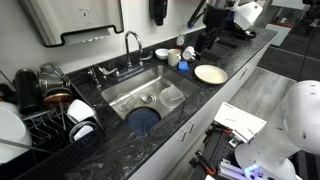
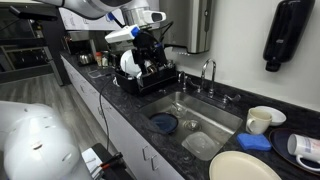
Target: Remove the silver fork from the glass in the sink and put it on the dishrack
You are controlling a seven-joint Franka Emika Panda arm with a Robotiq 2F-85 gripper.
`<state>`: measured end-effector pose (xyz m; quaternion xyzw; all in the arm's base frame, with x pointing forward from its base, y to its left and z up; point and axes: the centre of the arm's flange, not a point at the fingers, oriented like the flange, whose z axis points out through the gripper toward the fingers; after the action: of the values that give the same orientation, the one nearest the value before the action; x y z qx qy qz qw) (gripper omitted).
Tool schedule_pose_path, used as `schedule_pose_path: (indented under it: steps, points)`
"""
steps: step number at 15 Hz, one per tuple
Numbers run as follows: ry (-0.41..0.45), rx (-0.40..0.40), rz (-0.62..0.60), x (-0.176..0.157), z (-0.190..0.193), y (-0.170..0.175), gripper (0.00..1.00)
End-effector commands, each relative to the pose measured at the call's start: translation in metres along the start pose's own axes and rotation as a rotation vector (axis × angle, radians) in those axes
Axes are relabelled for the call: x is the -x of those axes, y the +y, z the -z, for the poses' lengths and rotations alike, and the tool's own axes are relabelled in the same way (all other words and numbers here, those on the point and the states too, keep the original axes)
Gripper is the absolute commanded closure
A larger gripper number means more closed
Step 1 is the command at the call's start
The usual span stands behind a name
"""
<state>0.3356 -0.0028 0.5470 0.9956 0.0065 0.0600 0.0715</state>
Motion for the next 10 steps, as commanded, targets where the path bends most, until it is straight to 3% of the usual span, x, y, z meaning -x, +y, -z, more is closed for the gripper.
schedule_pose_path:
  steps: [1, 6, 10]
  points:
    - [0.0, 0.0, 0.0, 0.0, 0.0, 0.0, 0.0]
    - [0.077, -0.033, 0.119, -0.013, -0.017, -0.004, 0.0]
    - [0.218, -0.067, 0.255, -0.025, -0.044, -0.011, 0.0]
